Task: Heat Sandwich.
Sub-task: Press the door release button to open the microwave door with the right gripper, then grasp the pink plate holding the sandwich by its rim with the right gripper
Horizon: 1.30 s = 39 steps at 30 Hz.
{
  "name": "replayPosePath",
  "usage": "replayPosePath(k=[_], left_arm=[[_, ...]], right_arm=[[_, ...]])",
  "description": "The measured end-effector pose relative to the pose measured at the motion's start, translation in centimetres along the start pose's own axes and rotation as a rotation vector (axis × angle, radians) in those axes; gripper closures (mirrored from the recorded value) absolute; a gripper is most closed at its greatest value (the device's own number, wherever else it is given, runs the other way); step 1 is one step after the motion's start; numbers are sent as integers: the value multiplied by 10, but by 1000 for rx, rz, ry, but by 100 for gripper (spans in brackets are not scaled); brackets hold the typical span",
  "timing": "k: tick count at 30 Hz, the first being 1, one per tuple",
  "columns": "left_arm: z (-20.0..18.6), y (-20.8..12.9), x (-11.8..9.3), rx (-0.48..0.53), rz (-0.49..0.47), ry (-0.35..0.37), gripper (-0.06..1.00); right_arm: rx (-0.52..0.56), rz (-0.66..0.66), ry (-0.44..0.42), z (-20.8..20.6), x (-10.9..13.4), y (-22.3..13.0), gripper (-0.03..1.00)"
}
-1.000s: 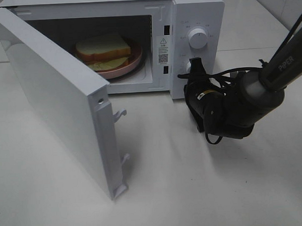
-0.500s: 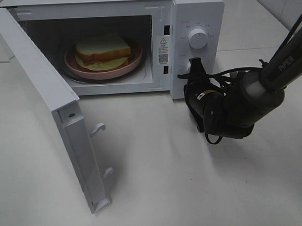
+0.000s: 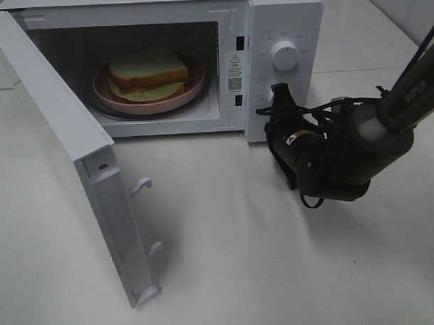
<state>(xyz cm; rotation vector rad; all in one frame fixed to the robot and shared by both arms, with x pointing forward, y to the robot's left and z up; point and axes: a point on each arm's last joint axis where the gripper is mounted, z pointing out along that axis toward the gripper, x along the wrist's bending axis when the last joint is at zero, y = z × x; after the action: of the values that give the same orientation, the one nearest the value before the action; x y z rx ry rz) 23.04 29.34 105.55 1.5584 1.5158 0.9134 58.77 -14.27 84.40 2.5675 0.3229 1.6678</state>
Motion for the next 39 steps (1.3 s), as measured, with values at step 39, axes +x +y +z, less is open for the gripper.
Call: replayPosePath(k=[39], left_arm=[[0,0,0,0,0,0,14]], right_arm=[[-50,-421,241,-132,37,50,92]])
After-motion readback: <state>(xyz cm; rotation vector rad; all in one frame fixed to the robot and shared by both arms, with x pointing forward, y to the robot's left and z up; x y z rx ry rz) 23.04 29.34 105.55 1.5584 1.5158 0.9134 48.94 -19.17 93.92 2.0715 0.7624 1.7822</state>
